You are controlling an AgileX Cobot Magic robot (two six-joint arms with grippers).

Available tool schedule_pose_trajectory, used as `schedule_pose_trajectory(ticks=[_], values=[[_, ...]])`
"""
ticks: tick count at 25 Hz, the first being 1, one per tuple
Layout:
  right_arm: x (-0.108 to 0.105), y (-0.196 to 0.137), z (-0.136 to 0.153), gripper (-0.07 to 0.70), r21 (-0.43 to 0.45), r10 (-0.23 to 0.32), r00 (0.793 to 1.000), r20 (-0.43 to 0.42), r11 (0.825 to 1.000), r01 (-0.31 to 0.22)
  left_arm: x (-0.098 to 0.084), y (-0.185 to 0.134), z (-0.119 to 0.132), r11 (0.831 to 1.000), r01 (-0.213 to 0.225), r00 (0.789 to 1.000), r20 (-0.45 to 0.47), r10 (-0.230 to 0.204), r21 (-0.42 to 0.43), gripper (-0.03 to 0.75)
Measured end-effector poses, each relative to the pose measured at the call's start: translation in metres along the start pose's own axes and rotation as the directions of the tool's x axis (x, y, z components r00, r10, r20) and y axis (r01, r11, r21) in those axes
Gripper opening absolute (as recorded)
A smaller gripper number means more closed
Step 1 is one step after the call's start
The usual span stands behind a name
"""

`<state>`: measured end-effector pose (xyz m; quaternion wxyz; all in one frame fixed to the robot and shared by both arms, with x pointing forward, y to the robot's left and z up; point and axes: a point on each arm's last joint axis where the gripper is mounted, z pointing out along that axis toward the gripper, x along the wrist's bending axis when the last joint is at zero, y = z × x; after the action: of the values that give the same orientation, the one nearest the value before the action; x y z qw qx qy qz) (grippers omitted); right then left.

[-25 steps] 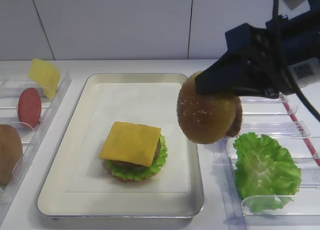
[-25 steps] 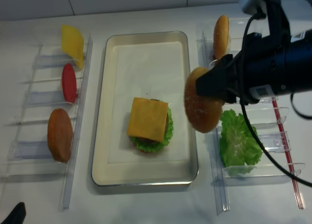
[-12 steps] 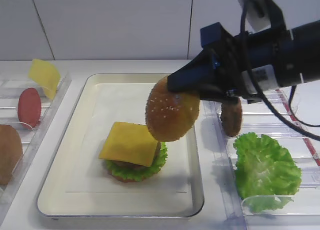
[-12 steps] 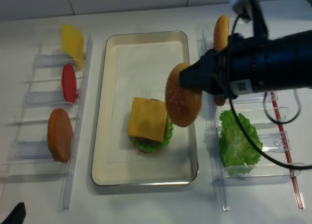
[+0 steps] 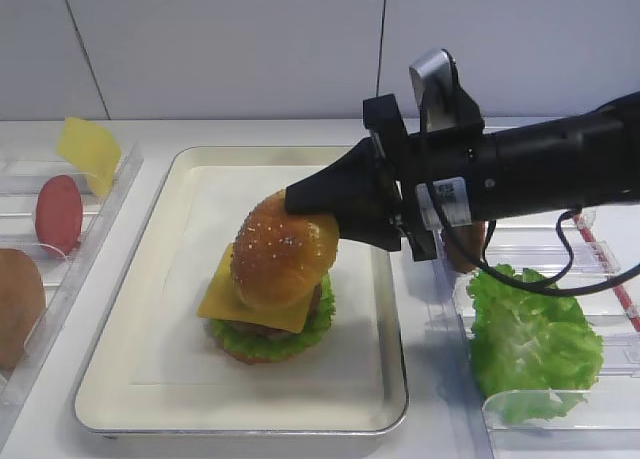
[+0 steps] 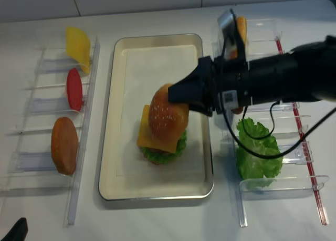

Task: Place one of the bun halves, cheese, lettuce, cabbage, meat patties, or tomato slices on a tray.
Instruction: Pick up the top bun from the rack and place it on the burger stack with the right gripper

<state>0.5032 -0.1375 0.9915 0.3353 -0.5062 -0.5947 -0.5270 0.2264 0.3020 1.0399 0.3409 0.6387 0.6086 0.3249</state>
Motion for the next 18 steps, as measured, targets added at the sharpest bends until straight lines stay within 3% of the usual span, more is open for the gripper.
schedule_pose_trajectory(ticks=[5, 18], values=[[-0.015, 0.002, 0.006, 0.263, 0.015, 0.037, 0.999, 0.010, 0.999, -0.037, 0.000, 0.000, 0.000, 1.000, 0.000, 1.000, 0.000, 0.000, 0.000, 0.433], [-0.016, 0.010, 0.028, 0.263, 0.050, 0.014, 1.000, -0.010, 0.999, -0.014, 0.000, 0.000, 0.000, 1.000, 0.001, 1.000, -0.001, -0.001, 0.000, 0.433]])
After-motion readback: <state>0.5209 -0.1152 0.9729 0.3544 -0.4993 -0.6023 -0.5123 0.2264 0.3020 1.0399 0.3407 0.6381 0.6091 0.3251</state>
